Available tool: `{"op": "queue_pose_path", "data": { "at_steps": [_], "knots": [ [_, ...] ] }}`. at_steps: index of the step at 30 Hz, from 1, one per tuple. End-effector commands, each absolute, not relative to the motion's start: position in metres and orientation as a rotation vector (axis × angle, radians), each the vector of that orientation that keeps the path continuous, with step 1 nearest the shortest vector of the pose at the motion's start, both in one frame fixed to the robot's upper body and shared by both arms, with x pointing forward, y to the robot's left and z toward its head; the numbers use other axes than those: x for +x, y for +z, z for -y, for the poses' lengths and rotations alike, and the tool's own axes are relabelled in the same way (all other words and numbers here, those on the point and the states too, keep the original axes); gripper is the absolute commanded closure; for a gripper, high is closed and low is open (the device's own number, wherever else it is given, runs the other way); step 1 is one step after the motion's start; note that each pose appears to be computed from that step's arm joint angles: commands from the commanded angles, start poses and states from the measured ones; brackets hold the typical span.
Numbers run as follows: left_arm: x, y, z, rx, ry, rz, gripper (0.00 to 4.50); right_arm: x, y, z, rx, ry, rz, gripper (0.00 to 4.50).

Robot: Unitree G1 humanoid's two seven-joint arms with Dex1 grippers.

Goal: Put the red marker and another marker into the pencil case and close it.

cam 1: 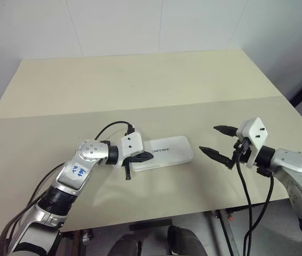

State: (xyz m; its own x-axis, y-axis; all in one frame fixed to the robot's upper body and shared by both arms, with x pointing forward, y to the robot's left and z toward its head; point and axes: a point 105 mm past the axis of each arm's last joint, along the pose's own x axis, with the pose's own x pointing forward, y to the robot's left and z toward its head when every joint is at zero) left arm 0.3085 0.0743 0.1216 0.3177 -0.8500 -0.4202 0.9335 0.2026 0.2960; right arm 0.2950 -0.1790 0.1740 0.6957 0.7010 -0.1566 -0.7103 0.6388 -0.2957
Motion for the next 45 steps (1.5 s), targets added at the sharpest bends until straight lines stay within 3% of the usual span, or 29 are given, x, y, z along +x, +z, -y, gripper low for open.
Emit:
{"op": "queue_pose_path", "data": {
  "at_steps": [1,7,12,20,31,45],
  "knots": [
    [0.302,0.133,-0.07,0.478,-1.266,-0.121,4.45,0.295,0.185,0.175,-0.344,0.806,0.027,0.0],
    [0.313,0.169,-0.089,0.386,-1.149,0.063,4.45,0.304,0.181,0.167,-0.331,0.849,0.024,0.0],
    [0.306,0.184,-0.122,0.343,-1.049,0.159,2.85,0.312,0.179,0.156,-0.333,0.906,0.028,0.0],
    [0.289,0.18,-0.166,0.385,-1.012,0.117,0.06,0.322,0.184,0.151,-0.338,0.96,0.051,0.0],
    [0.284,0.2,-0.171,0.293,-0.886,0.22,0.02,0.32,0.186,0.143,-0.338,0.98,0.097,0.0],
    [0.266,0.195,-0.153,0.32,-0.988,0.178,0.02,0.317,0.197,0.167,-0.417,0.908,0.131,0.0]
  ]
}}
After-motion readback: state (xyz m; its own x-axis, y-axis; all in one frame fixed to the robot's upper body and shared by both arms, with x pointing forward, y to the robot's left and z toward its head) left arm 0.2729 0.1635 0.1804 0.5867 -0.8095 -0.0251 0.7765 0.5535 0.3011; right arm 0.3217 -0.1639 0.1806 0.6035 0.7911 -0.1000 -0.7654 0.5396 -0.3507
